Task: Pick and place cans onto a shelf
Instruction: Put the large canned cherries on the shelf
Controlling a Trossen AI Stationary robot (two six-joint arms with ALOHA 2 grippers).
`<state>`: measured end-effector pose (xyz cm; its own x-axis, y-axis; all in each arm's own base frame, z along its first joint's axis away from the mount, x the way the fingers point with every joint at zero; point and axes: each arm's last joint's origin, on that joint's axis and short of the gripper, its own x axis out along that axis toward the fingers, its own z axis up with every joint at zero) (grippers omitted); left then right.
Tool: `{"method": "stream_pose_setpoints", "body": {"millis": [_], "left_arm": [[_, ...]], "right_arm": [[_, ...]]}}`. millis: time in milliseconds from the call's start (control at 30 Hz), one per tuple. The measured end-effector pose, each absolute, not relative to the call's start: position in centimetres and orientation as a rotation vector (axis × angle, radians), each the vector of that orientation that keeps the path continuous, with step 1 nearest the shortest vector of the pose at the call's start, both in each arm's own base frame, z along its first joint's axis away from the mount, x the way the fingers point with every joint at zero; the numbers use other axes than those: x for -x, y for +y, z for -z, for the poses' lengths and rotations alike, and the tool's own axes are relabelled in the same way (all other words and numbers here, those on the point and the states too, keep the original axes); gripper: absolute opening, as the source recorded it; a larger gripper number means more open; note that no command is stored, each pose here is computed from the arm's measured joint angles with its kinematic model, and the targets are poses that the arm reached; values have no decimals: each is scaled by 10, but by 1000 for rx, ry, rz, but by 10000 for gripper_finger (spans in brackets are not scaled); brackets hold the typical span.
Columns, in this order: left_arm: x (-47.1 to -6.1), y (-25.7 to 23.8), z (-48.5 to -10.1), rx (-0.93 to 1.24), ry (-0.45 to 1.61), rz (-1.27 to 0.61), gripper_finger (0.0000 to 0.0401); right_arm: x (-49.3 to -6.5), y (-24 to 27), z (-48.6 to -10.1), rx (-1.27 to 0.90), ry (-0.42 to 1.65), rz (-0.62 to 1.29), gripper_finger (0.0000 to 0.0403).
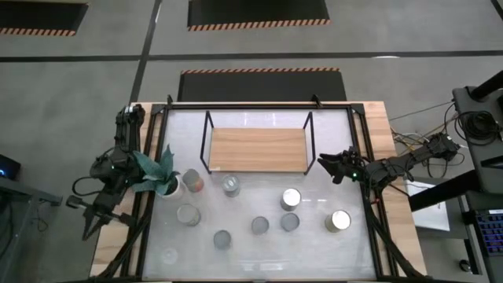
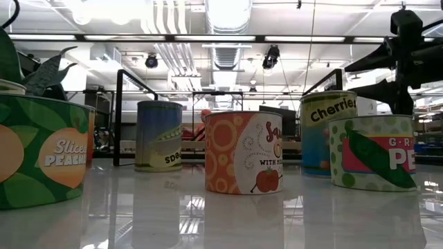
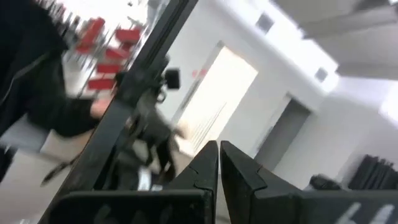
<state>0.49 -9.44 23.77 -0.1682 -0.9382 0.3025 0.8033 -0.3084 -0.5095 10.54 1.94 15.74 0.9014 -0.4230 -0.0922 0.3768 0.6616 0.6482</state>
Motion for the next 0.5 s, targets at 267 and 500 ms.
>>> {"method": "stream_pose_setpoints", "body": {"millis": [267, 500], "left_arm": [[-4, -92, -242, 1162, 836, 1712, 0], [-11, -90, -248, 1824, 1274, 1334, 0]], "right_arm": [[-105, 19, -158, -669, -68, 475, 226], [-105, 18, -158, -642, -69, 492, 226]]}}
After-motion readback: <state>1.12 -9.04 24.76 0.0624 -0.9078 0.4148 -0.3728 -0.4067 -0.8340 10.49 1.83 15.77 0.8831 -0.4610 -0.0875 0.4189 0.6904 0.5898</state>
